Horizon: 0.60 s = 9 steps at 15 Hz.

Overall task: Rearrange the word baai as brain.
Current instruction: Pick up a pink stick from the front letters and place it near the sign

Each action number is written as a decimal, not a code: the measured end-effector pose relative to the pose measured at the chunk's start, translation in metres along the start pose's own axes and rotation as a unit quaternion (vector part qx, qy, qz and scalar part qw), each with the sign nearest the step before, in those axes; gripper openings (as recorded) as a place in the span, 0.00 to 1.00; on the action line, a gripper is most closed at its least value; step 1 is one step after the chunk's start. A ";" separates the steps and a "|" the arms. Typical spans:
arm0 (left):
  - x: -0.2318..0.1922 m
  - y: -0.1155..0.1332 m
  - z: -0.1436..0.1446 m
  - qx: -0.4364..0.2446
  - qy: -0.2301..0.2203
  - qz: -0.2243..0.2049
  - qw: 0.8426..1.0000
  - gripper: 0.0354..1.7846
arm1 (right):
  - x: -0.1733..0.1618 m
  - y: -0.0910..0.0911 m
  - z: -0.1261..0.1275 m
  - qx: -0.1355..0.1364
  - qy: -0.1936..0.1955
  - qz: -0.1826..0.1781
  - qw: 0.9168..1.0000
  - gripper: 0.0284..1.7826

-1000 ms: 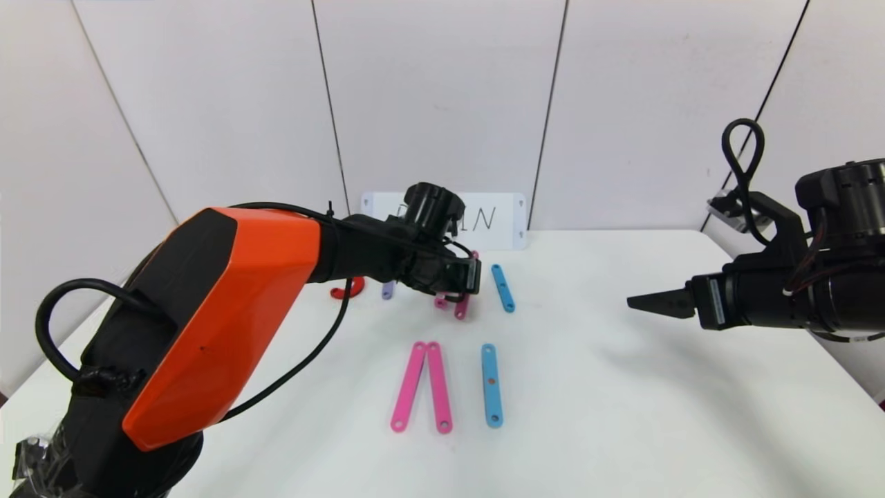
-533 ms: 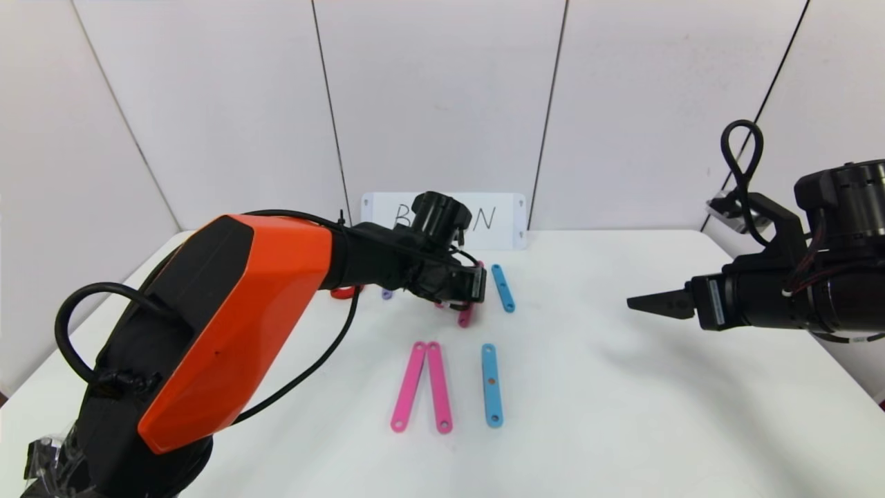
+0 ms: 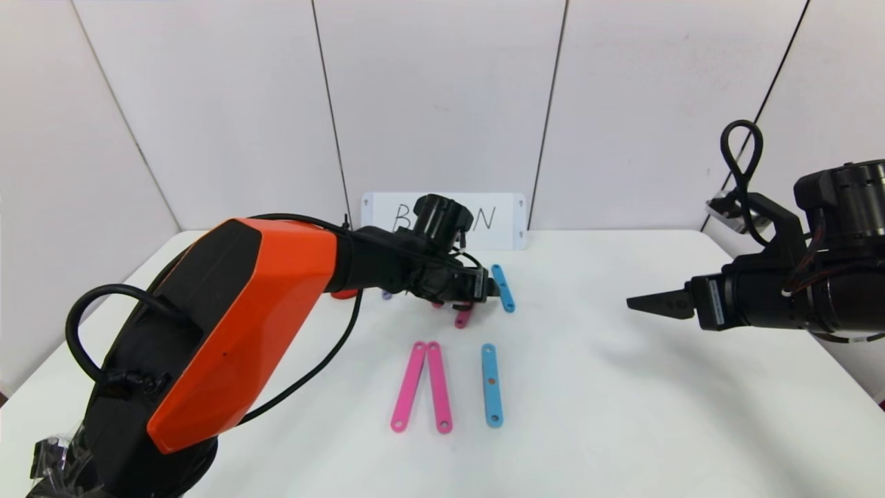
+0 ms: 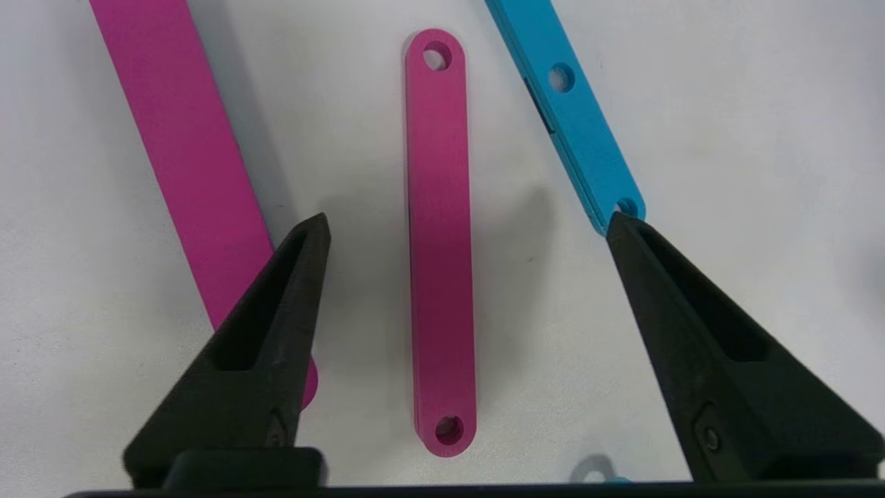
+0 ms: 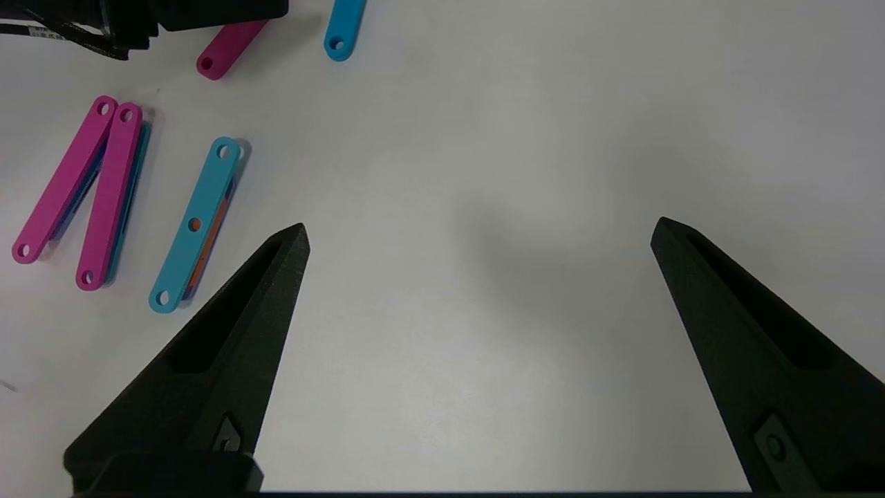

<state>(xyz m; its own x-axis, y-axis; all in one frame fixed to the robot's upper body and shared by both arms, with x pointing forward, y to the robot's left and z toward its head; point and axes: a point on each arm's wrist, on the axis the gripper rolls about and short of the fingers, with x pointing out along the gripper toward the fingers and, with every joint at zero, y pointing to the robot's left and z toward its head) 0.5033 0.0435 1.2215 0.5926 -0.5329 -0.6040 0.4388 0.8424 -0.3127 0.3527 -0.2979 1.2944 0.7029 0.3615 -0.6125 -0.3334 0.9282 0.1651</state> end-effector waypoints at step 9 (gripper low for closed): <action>-0.041 -0.011 0.030 -0.018 -0.049 -0.018 0.998 0.97 | 0.000 0.000 0.001 -0.003 -0.001 0.000 1.000 0.97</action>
<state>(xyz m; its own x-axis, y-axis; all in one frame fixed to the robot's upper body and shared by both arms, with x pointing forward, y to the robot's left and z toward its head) 0.4940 0.0542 1.2716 0.6402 -0.5673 -0.5180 0.4385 0.8235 -0.3599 0.3530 -0.2979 1.2948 0.7044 0.3613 -0.6110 -0.3363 0.9279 0.1609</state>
